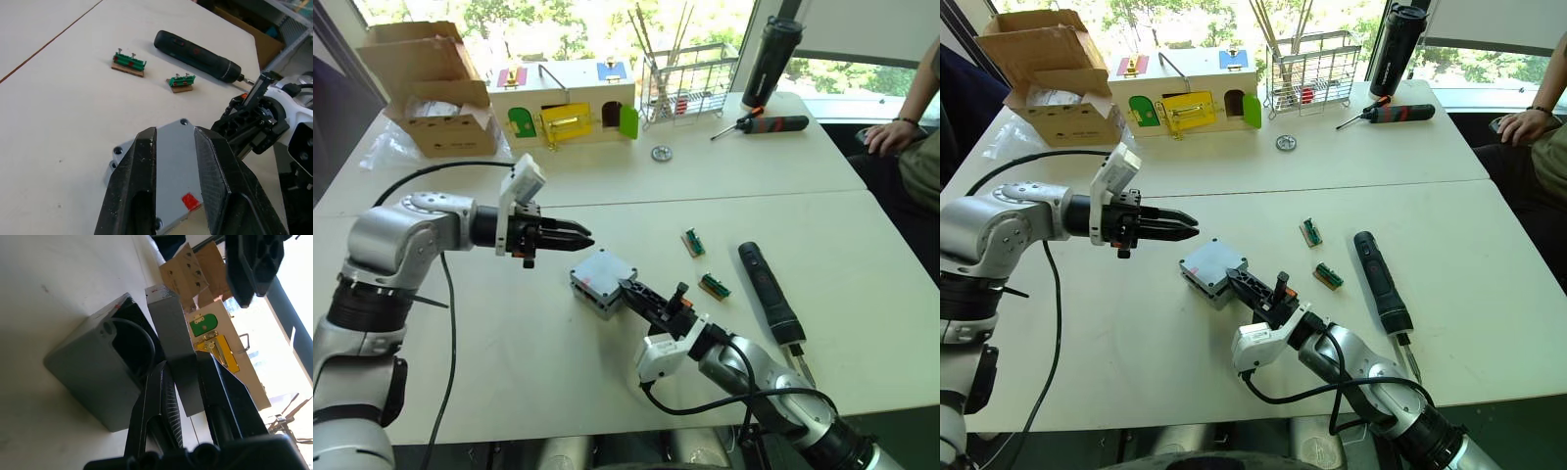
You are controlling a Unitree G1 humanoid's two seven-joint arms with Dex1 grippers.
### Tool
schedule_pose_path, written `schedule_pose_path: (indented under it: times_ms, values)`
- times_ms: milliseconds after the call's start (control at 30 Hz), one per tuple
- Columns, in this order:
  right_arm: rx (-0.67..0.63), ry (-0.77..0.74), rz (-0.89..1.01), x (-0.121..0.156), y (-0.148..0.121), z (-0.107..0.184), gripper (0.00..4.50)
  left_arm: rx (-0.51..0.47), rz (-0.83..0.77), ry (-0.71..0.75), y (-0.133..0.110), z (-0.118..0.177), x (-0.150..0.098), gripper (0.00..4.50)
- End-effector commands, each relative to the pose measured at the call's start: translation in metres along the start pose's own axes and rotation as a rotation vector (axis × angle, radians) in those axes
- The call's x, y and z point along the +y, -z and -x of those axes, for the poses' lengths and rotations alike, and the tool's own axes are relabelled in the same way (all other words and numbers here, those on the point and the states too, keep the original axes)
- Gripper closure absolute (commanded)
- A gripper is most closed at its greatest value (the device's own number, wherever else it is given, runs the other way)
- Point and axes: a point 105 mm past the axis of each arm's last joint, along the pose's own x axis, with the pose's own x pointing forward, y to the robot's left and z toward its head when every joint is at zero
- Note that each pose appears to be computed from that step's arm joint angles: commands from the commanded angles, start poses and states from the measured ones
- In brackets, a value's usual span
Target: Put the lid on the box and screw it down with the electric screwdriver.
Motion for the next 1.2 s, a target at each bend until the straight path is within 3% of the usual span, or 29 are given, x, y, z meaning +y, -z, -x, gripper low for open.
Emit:
schedule_pose_path:
  times_ms: [33, 333, 1033, 1200]
  values:
    - [-0.029, 0.027, 0.023, -0.004, -0.003, 0.0, 4.34, 0.03, -0.063, 0.024, 0.003, -0.006, -0.003, 3.3]
    - [-0.03, 0.008, 0.051, 0.003, 0.002, -0.002, 4.34, 0.081, -0.099, 0.037, 0.023, -0.018, -0.002, 3.3]
    - [-0.04, -0.011, 0.088, 0.01, 0.005, -0.006, 4.34, 0.109, -0.116, 0.016, 0.036, -0.021, 0.0, 3.3]
    - [-0.048, -0.038, 0.084, 0.017, 0.003, -0.001, 4.34, 0.169, -0.143, 0.023, 0.05, -0.025, 0.0, 3.3]
